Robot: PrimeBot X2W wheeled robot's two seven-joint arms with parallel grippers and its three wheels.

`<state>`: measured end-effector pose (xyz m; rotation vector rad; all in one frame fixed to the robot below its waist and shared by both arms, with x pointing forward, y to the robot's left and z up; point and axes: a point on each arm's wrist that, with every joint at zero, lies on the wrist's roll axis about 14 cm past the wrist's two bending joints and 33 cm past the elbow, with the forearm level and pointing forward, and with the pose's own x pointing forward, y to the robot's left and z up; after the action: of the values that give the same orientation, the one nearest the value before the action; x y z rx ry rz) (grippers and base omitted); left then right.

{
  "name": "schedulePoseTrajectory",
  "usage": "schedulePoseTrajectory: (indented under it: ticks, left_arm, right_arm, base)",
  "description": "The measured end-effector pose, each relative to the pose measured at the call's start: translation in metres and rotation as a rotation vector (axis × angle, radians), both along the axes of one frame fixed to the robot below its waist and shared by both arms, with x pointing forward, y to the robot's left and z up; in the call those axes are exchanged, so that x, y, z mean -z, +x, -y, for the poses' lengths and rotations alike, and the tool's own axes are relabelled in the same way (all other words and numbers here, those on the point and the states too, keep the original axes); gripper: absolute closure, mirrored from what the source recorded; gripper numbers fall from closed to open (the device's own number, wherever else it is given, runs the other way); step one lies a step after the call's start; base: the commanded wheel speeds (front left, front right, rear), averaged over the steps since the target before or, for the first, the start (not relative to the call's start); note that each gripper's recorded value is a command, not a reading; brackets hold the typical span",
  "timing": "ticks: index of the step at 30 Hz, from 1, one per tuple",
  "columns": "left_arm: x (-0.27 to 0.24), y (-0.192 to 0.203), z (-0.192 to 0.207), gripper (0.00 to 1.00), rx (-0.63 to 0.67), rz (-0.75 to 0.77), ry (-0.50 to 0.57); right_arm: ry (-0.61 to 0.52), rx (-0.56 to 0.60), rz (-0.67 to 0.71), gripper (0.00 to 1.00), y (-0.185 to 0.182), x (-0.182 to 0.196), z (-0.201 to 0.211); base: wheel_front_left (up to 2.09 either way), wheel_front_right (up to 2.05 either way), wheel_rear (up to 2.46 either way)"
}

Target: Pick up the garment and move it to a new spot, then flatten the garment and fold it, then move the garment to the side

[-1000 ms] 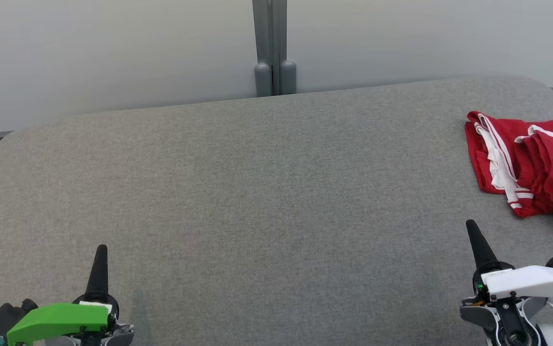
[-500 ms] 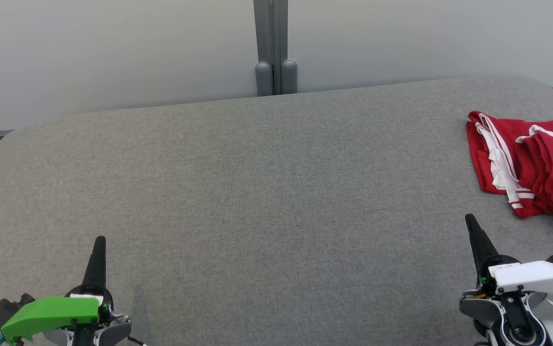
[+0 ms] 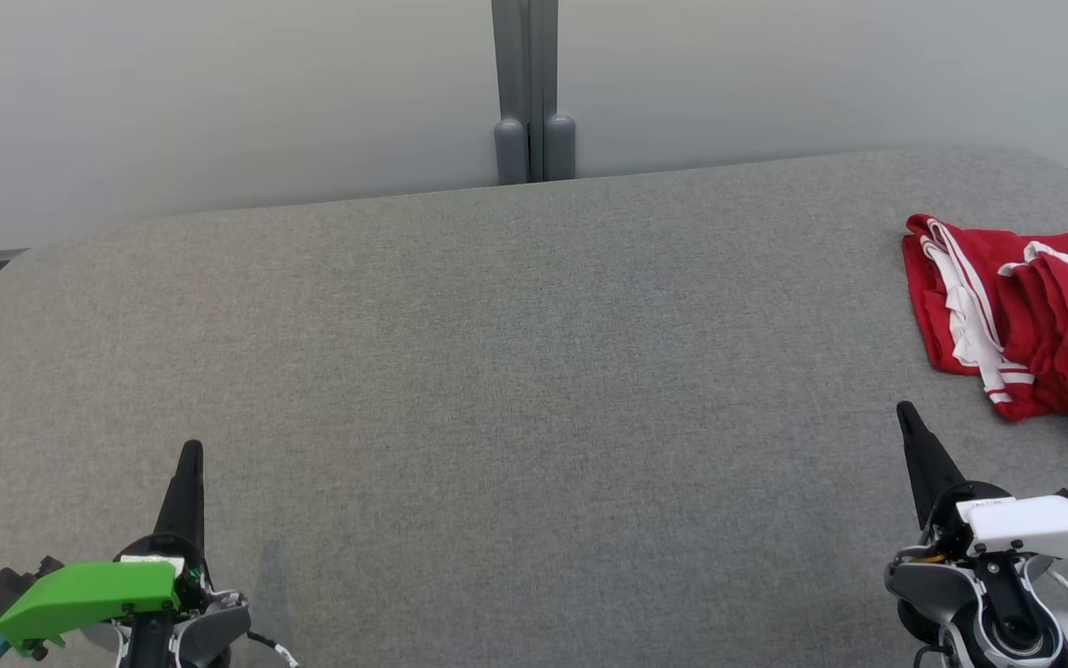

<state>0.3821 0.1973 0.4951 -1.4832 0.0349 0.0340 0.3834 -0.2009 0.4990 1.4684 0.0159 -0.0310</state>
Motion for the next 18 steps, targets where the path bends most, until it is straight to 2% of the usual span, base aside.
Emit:
schedulePoseTrajectory:
  ticks: [18]
  left_arm:
    - [-0.0086,0.0055,-0.0016,1.0,0.0,0.032,-0.093]
  right_arm:
    - [0.105,-0.011,0.024,1.0,0.0049,-0.0065,-0.0016]
  base:
    - [0.0,0.0,0.0]
